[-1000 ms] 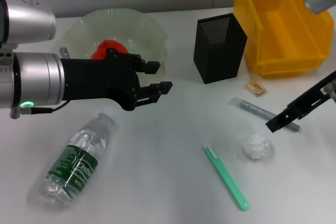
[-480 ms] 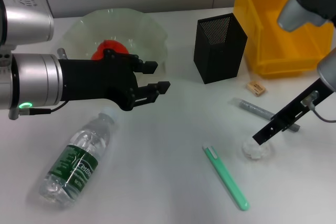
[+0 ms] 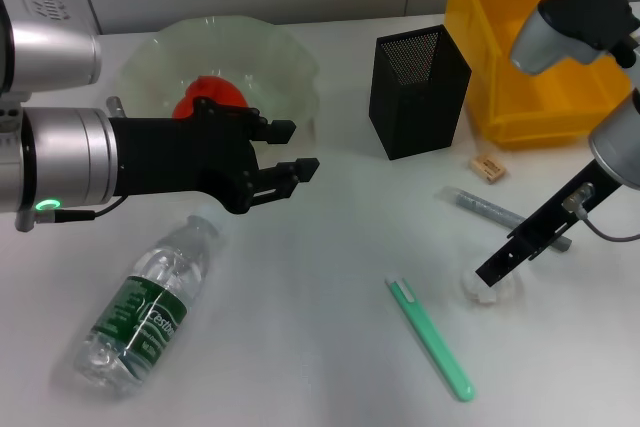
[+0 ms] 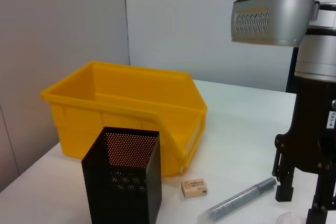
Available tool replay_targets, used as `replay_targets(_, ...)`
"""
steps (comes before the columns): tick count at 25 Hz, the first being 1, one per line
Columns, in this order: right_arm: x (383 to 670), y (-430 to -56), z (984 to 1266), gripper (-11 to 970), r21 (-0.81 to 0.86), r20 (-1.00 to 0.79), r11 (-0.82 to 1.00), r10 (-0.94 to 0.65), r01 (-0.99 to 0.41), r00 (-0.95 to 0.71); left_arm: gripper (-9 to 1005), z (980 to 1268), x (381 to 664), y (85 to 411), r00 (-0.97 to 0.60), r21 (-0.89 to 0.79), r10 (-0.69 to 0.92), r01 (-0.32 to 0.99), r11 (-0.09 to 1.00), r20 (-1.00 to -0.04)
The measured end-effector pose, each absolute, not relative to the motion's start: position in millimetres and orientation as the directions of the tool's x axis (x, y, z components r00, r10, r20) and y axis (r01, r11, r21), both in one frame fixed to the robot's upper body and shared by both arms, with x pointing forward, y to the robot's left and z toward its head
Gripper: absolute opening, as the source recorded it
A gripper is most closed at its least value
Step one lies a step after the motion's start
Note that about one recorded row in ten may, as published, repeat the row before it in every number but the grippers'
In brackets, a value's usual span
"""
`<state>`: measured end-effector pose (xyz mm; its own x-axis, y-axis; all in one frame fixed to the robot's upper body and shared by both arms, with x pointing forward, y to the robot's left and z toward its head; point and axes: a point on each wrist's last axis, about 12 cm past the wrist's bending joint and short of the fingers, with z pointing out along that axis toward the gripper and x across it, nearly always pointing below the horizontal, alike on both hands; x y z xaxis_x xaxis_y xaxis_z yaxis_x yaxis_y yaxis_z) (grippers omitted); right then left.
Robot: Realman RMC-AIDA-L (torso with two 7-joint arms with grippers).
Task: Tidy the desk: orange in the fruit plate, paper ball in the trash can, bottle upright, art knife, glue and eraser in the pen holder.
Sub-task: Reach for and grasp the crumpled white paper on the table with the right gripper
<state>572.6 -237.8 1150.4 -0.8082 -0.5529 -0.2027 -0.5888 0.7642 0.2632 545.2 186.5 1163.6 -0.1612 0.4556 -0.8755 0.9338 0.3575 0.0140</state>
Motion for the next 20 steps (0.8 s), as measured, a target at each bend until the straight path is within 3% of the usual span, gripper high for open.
replay_targets(16, 574.5, -234.9, 1135.3, 656, 0.254, -0.169, 0.767, -0.565, -0.590, -0.808, 451, 1161.8, 543.3, 188.0, -0.171, 0.004, 0.447, 0.931, 0.364, -0.878)
replay_targets(20, 574.8, -235.4, 1134.8, 517, 0.248, -0.177, 0.768, -0.564, -0.591, -0.807, 452, 1161.8, 542.8, 188.2, -0.173, 0.001, 0.443, 0.931, 0.365, -0.880)
